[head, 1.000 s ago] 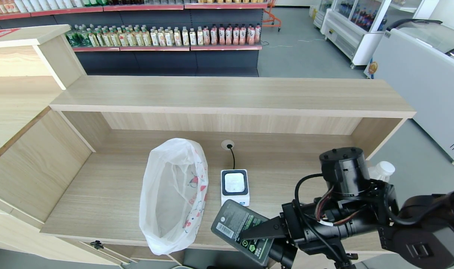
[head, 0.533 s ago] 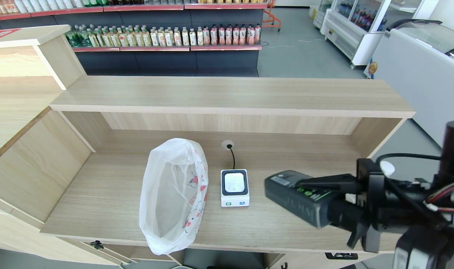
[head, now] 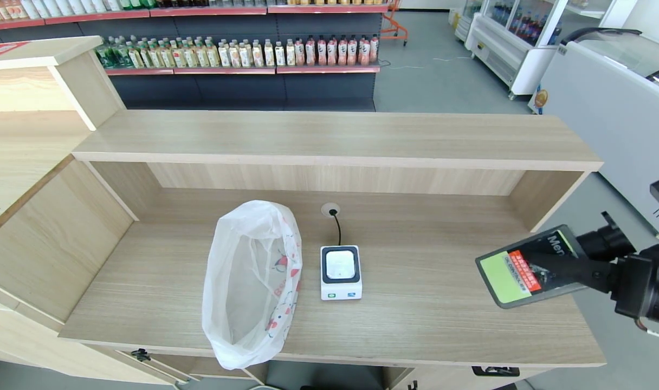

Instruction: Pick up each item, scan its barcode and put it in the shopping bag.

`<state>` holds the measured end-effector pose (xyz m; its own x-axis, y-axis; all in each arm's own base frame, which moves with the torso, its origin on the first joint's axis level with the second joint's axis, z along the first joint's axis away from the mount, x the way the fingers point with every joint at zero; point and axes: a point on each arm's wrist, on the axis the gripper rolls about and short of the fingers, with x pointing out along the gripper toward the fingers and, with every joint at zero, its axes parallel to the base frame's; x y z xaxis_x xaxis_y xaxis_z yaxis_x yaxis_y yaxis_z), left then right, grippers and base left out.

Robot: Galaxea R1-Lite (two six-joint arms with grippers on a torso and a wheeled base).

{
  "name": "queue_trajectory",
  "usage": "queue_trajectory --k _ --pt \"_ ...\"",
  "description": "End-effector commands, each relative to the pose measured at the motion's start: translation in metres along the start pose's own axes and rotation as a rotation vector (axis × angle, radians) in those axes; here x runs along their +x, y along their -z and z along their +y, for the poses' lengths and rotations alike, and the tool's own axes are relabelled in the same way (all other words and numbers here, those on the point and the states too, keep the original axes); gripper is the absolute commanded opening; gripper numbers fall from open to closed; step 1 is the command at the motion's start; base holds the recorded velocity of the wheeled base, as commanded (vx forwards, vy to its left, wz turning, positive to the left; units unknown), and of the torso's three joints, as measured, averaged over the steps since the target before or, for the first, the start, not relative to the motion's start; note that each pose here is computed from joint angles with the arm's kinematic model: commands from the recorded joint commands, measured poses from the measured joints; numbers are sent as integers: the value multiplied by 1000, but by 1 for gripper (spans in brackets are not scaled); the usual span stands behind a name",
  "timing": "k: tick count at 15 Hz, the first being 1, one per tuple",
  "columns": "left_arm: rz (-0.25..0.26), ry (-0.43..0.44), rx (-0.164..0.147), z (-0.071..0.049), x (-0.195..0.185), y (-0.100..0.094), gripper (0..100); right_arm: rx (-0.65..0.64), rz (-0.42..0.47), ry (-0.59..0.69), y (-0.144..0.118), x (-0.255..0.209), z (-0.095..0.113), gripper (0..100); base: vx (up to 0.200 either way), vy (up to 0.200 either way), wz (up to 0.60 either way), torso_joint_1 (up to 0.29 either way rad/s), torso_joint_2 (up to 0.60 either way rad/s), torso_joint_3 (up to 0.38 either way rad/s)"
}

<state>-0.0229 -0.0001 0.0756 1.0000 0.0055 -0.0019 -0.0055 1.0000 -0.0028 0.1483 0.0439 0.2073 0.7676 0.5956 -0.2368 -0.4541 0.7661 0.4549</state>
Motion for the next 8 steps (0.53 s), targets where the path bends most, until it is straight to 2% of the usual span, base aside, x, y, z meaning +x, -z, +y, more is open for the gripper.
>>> queue_trajectory --k 1,8 --pt "0 -1 0 0 0 0 100 77 15 31 9 -8 1 0 0 0 0 0 0 0" --pt "0 -1 0 0 0 0 100 118 88 72 22 -3 -8 0 0 0 0 0 0 0"
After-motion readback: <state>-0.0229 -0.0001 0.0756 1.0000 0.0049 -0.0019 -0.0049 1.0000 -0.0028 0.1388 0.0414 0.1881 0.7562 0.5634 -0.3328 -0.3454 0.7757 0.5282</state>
